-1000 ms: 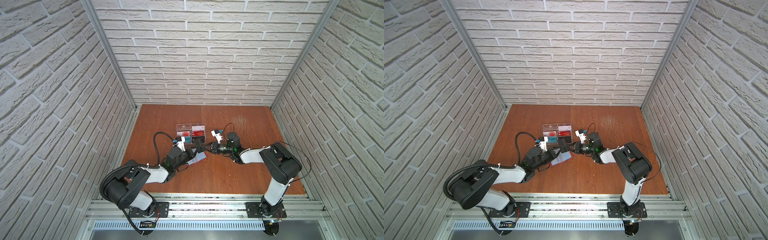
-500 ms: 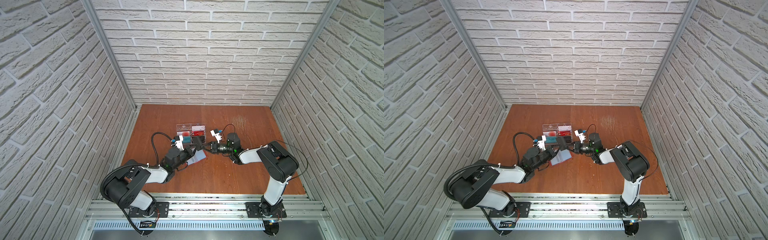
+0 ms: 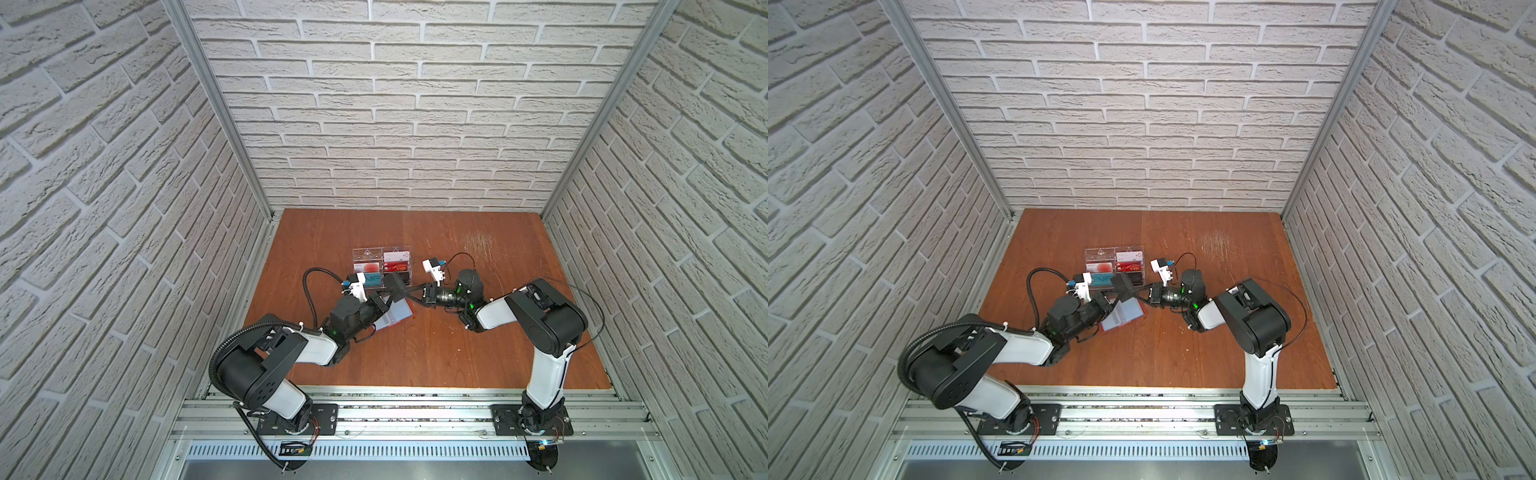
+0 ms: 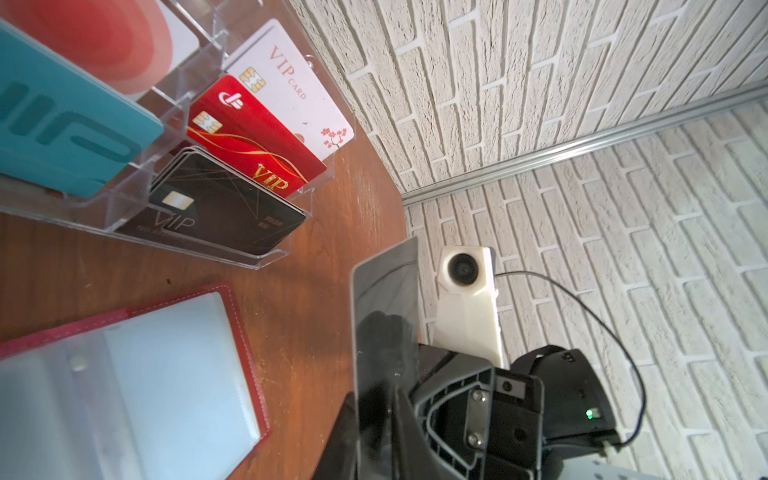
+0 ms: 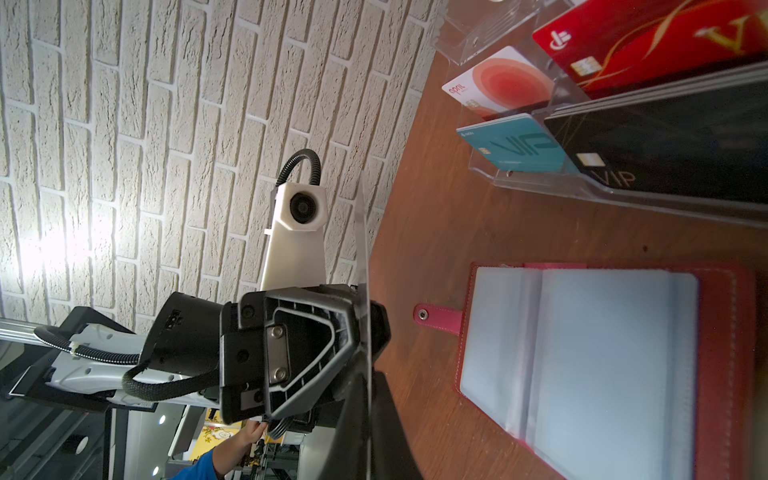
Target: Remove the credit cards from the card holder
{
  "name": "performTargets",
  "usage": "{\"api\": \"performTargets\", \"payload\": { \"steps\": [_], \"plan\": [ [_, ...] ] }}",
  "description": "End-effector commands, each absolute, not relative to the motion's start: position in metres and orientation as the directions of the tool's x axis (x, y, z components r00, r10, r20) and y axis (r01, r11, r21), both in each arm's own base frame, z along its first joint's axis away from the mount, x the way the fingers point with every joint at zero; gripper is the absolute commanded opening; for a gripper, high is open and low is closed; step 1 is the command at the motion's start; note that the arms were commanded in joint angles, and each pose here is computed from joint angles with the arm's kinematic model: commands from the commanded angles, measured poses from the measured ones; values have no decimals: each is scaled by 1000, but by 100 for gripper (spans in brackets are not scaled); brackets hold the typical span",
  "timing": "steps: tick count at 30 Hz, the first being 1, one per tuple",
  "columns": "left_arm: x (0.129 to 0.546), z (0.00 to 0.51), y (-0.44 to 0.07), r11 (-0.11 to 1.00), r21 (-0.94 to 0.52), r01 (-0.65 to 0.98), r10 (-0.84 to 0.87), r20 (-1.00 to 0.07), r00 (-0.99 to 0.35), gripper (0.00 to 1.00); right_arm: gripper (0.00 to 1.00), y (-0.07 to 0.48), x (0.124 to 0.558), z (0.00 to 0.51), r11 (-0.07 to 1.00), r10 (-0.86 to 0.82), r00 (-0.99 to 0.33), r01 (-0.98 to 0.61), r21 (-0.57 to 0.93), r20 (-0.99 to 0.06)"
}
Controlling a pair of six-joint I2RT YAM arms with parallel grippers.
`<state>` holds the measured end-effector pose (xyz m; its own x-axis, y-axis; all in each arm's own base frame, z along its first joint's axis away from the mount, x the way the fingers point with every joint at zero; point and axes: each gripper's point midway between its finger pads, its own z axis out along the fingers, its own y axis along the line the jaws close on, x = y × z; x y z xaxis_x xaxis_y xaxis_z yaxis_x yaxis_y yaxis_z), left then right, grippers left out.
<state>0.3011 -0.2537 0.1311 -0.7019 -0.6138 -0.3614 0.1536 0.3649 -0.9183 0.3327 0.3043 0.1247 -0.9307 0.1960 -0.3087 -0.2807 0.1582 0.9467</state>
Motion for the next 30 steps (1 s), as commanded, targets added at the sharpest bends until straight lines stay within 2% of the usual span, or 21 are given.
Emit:
{"api": "performTargets", "payload": {
  "steps": [1,8,10,15,22,30],
  "plan": [
    [304,141,-247,371,-912,177,-629,-387,-674,41,6,302,333,128,183,198,-914,-319,930,-353],
    [302,137,-225,445,-888,113,-655,-409,-636,66,6,289,334,114,358,188,-896,-320,877,-403],
    [300,136,-220,464,-882,88,-662,-411,-627,78,6,280,335,108,441,188,-886,-310,842,-425],
    [293,130,-218,456,-890,23,-695,-372,-615,98,6,258,336,116,565,221,-836,-310,765,-502],
    [294,140,-238,342,-939,-35,-770,-259,-584,98,6,211,337,136,756,383,-732,-102,647,-563],
    [307,161,-298,107,-994,-4,-808,-84,-583,98,6,201,336,154,752,548,-624,75,655,-558]
  ]
}}
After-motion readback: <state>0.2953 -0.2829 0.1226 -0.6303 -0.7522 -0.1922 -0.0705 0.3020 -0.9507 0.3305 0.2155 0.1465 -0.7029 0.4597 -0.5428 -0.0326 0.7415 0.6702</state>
